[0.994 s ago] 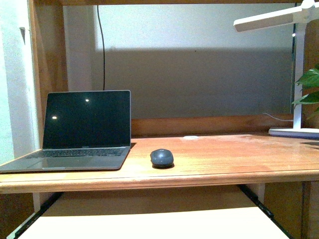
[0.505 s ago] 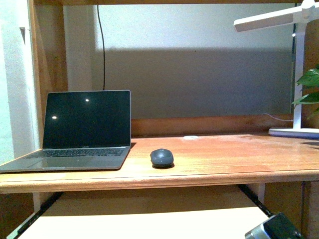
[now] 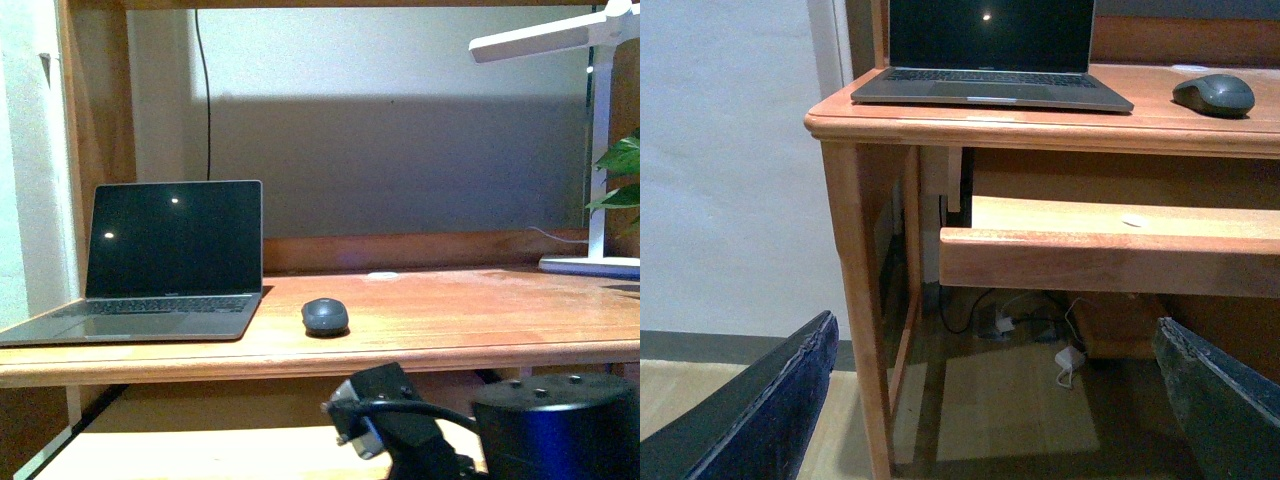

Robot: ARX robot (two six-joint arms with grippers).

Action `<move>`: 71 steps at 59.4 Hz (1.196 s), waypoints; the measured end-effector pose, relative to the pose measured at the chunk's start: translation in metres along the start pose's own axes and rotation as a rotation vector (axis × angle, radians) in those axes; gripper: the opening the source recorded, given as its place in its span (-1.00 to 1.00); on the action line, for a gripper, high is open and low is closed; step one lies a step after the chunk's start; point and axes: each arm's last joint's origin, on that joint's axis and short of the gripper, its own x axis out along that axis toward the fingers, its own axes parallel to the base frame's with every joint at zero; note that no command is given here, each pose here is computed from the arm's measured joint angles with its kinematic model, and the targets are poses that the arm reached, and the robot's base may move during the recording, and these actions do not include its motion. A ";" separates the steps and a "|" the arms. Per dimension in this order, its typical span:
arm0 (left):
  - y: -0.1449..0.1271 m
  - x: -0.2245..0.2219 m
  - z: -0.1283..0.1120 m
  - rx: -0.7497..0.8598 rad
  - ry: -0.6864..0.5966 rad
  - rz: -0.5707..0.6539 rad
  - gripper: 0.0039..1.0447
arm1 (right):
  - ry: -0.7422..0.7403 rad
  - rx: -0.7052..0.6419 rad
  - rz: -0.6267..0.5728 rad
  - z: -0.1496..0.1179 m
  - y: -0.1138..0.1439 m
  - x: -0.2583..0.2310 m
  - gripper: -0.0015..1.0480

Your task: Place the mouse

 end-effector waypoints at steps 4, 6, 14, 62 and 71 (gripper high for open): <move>0.000 0.000 0.000 0.000 0.000 0.000 0.86 | 0.008 -0.012 -0.015 0.004 0.002 0.015 0.86; 0.000 0.000 0.000 0.000 0.000 0.000 0.86 | 0.013 -0.019 -0.025 0.005 0.003 0.022 0.86; 0.000 0.000 0.000 0.000 0.000 0.000 0.86 | 0.030 -0.040 -0.049 0.010 0.007 0.048 0.86; 0.000 0.000 0.000 0.000 0.000 0.000 0.86 | 0.038 -0.074 -0.210 0.032 0.019 0.145 0.86; 0.000 0.000 0.000 0.000 0.000 0.000 0.86 | 0.033 -0.060 -0.197 0.033 0.020 0.147 0.86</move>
